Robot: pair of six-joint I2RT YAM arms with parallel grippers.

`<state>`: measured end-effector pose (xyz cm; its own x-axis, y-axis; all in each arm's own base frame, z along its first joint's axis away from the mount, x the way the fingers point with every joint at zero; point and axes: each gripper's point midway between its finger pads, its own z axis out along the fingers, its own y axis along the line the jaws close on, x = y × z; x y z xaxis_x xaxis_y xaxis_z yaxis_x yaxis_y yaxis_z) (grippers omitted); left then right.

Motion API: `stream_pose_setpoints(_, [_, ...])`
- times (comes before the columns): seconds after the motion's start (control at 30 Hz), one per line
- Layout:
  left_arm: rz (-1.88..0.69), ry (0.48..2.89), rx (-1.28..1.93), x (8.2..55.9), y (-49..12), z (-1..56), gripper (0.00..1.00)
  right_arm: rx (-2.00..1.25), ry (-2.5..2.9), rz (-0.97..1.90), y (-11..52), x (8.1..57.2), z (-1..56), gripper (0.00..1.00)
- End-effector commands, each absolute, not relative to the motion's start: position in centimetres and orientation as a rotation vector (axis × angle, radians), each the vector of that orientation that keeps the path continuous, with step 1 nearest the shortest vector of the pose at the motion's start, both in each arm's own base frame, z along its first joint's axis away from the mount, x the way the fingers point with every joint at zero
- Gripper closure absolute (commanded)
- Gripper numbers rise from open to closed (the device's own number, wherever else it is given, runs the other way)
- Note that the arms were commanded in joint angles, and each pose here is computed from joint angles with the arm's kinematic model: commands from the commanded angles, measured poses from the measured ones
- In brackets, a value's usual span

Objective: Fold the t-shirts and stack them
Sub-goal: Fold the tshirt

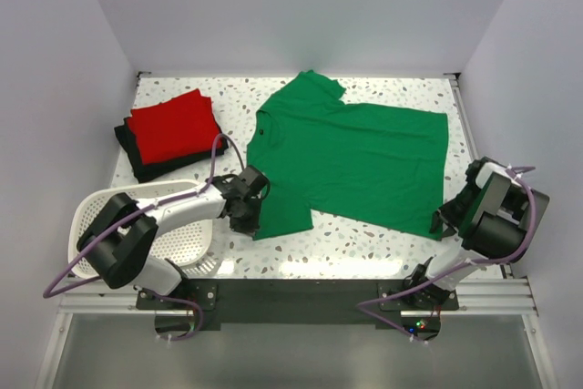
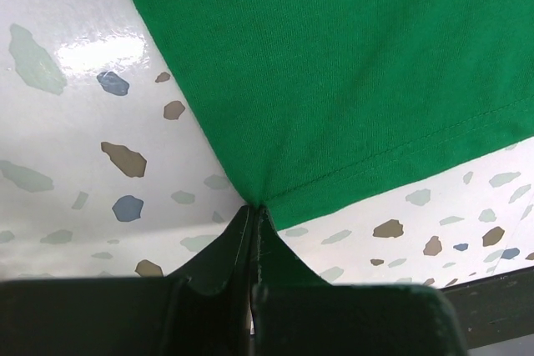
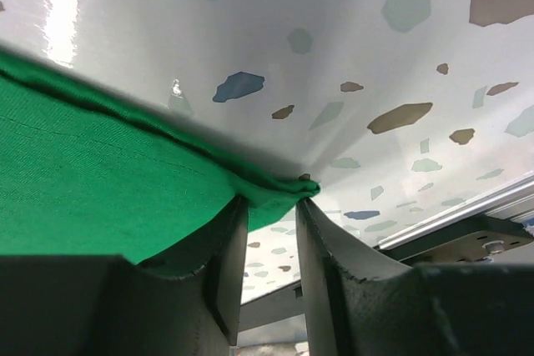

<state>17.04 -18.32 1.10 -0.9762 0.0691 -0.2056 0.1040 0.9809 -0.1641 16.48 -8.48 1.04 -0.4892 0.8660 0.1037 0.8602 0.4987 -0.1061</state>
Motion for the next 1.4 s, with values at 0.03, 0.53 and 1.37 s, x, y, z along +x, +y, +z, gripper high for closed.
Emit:
stream_pose_setpoints(0.03, [-0.241, 2.956, 0.127, 17.0, -18.5, 1.4, 1.00, -1.550, -2.592, 0.086, -9.2, 17.1, 0.0, 0.68])
stream_pose_setpoints(0.53, [-0.196, 2.899, 0.126, 18.9, -18.7, 4.3, 1.00, -1.516, -2.634, 0.049, -9.2, 17.5, 1.6, 1.00])
stream_pose_setpoints(1.37, [-0.345, 2.898, -0.021, 13.7, -17.6, 11.1, 1.00, -1.232, -2.715, 0.165, -6.3, 14.3, 6.9, 1.00])
